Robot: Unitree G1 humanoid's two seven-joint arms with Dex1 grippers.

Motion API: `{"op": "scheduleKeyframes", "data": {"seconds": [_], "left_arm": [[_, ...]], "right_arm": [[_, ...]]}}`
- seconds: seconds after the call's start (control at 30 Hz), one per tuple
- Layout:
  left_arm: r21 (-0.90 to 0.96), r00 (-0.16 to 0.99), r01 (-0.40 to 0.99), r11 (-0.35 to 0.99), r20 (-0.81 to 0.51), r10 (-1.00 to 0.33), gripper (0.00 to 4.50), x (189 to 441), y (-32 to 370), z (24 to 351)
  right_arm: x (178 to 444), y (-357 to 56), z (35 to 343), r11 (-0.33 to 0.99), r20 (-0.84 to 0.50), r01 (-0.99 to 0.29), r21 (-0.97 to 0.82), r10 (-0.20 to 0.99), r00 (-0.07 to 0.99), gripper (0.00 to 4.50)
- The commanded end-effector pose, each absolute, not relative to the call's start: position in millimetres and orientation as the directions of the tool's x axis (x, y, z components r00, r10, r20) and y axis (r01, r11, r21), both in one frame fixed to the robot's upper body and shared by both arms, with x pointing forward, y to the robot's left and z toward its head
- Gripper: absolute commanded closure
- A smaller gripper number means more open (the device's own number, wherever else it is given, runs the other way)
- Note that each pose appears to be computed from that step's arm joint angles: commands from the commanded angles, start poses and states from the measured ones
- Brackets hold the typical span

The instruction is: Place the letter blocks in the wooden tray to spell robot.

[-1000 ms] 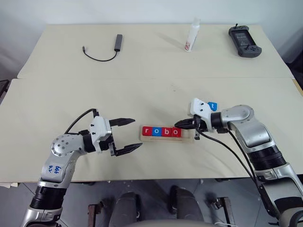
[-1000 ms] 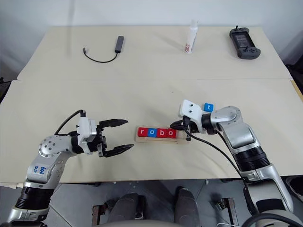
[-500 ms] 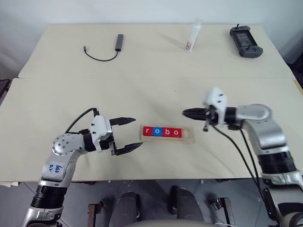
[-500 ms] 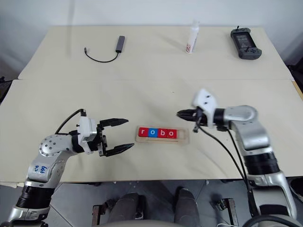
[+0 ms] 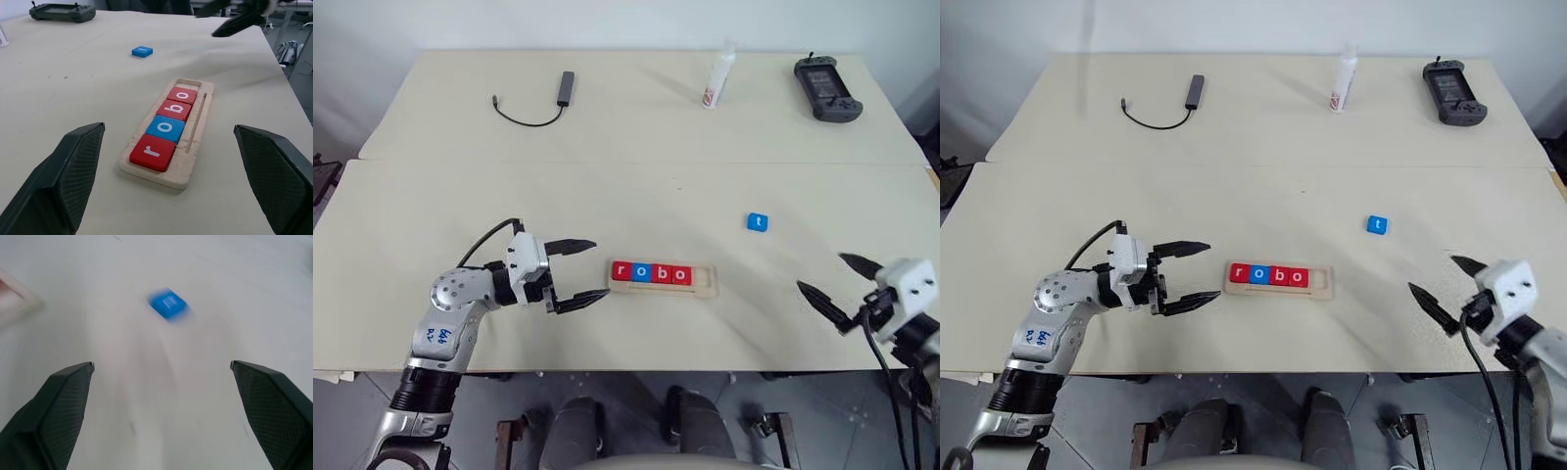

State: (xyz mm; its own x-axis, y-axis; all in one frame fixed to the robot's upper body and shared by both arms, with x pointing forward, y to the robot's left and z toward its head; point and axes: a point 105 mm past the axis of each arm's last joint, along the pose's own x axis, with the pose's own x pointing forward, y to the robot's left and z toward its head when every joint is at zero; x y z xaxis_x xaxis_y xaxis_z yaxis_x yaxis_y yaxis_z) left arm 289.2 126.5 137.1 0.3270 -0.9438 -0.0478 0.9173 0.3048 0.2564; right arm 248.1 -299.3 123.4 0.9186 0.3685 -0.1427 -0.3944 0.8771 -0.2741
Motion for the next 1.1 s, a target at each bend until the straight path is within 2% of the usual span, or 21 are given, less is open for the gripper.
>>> {"op": "scheduleKeyframes", "data": {"seconds": [0.03, 0.2, 0.33, 0.4, 0.53, 0.77, 0.9, 1.1], "left_arm": [[0.295, 0.307, 0.912, 0.286, -0.027, -0.951, 0.00, 290, 122, 145], [0.305, 0.307, 0.907, 0.289, -0.011, -0.952, 0.00, 293, 119, 149], [0.311, 0.309, 0.905, 0.291, -0.010, -0.951, 0.00, 292, 119, 150], [0.313, 0.315, 0.902, 0.296, -0.009, -0.949, 0.00, 292, 120, 150], [0.315, 0.328, 0.897, 0.309, -0.010, -0.944, 0.00, 288, 122, 151], [0.304, 0.349, 0.894, 0.328, -0.015, -0.937, 0.00, 283, 125, 152], [0.304, 0.363, 0.890, 0.340, -0.022, -0.931, 0.00, 279, 129, 152], [0.301, 0.378, 0.886, 0.353, -0.026, -0.925, 0.00, 275, 131, 151]], "right_arm": [[242, -298, 130, 0.892, -0.090, -0.373, -0.256, 0.362, 0.928, 0.01], [264, -280, 139, 0.900, -0.029, -0.357, -0.248, 0.362, 0.932, 0.01], [289, -269, 148, 0.912, -0.042, -0.356, -0.205, 0.355, 0.934, 0.01], [303, -267, 152, 0.924, -0.058, -0.331, -0.190, 0.326, 0.944, 0.01], [335, -252, 151, 0.957, -0.132, -0.285, -0.052, 0.276, 0.952, 0.01], [369, -219, 151, 0.976, -0.170, -0.219, 0.013, 0.218, 0.961, 0.01], [377, -219, 137, 0.995, -0.241, -0.095, 0.004, 0.093, 0.966, 0.01], [379, -215, 127, 1.000, -0.258, -0.012, -0.013, 0.008, 0.966, 0.01]]}}
